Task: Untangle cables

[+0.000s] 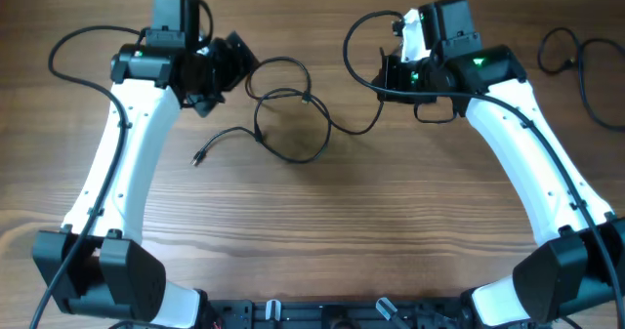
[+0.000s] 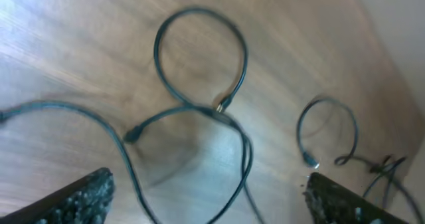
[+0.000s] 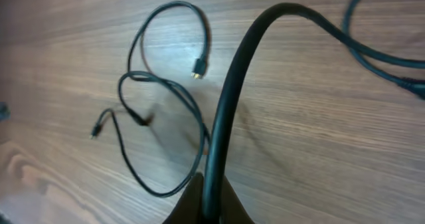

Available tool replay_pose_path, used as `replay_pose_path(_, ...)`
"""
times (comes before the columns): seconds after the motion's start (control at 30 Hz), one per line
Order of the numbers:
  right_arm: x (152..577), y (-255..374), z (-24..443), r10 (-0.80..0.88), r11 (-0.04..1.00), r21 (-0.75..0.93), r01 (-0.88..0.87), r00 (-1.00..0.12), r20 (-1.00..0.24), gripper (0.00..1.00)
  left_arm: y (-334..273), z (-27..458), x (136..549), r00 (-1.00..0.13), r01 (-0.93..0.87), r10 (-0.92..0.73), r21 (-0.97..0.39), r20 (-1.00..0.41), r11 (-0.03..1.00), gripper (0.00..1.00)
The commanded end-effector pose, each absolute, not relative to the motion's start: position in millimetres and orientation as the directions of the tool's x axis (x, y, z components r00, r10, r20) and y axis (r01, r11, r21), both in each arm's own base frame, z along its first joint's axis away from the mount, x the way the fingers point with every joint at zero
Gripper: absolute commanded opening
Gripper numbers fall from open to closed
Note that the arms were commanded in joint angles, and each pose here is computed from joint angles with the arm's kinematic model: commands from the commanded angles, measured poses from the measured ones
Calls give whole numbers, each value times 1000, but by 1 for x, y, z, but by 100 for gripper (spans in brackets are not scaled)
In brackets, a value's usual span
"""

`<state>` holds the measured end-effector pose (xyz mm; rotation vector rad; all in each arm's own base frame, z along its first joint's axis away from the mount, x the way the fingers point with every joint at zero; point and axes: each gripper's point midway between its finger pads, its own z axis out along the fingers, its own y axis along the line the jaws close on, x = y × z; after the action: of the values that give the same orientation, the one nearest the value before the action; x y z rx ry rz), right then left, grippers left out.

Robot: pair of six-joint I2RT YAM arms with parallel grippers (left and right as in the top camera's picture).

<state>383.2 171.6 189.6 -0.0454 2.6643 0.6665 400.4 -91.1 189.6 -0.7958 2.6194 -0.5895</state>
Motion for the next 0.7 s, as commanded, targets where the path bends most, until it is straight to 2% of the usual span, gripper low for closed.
replay_pose_path(0.0, 390, 164, 196, 71, 909, 401, -114, -905, -419, 4, -123, 176, 378, -887, -319, -425, -428, -179, 846, 87)
replay_pose_path(0.07, 390, 164, 196, 71, 909, 401, -113, -905, -418, 4, -140, 165, 361, -937, -220, -305, -393, -169, 893, 80)
replay_pose_path(0.23, 389, 164, 195, 70, 910, 400, -112, -908, -414, 4, -169, 134, 338, -975, -86, -154, -364, -161, 928, 70)
replay_pose_path(0.4, 388, 163, 194, 68, 912, 395, -109, -910, -409, 4, -201, 99, 331, -976, 40, -44, -375, -212, 926, 67)
replay_pose_path(0.47, 388, 162, 193, 68, 913, 394, -108, -910, -409, 4, -213, 89, 328, -971, 113, 24, -369, -236, 923, 70)
replay_pose_path(0.57, 388, 158, 192, 71, 922, 374, -97, -910, -409, 4, -230, 67, 324, -970, 170, 93, -356, -223, 919, 69)
replay_pose_path(0.6, 388, 158, 192, 70, 923, 374, -97, -910, -409, 4, -236, 59, 322, -971, 182, 111, -352, -214, 918, 68)
replay_pose_path(0.67, 388, 158, 192, 71, 922, 374, -96, -910, -409, 4, -242, 42, 317, -974, 189, 132, -341, -182, 921, 55)
